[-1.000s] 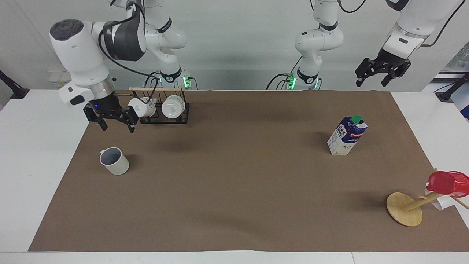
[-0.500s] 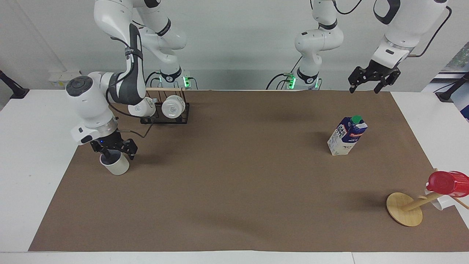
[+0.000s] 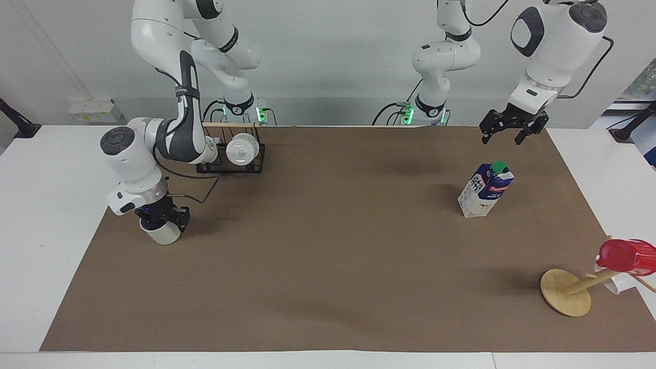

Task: Place cup and milk on table
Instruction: 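Grasp the milk carton with the left gripper while the right gripper lifts the mug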

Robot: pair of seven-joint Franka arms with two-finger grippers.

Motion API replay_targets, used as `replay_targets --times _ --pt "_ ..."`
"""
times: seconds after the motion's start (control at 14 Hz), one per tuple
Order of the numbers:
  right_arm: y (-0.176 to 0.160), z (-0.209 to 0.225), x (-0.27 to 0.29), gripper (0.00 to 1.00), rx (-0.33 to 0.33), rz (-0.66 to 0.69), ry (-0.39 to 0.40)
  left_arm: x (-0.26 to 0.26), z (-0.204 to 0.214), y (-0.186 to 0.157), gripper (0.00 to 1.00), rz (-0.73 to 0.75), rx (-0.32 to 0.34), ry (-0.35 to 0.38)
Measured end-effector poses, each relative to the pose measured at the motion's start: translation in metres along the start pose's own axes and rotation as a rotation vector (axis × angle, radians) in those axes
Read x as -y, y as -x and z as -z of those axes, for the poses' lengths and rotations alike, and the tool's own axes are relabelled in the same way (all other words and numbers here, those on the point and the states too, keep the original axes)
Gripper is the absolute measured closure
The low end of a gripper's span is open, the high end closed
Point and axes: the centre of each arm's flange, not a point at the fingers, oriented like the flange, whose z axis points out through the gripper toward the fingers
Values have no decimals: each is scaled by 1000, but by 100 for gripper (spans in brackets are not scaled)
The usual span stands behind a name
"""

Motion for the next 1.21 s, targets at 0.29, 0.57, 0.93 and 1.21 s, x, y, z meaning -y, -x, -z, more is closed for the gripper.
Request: replay_targets --times 0.29,0.57,0.93,1.21 --pt "-2 3 3 96 -7 5 -1 1 -17 -1 0 -1 -25 -3" --pt "-8 21 25 96 -38 39 -10 4 -40 -3 0 -7 -53 -6" --pt "-16 55 89 96 -63 90 -35 8 -66 -17 0 -9 -73 -3" --pt "-4 63 181 96 -68 48 -59 10 -84 -28 0 -8 -79 0"
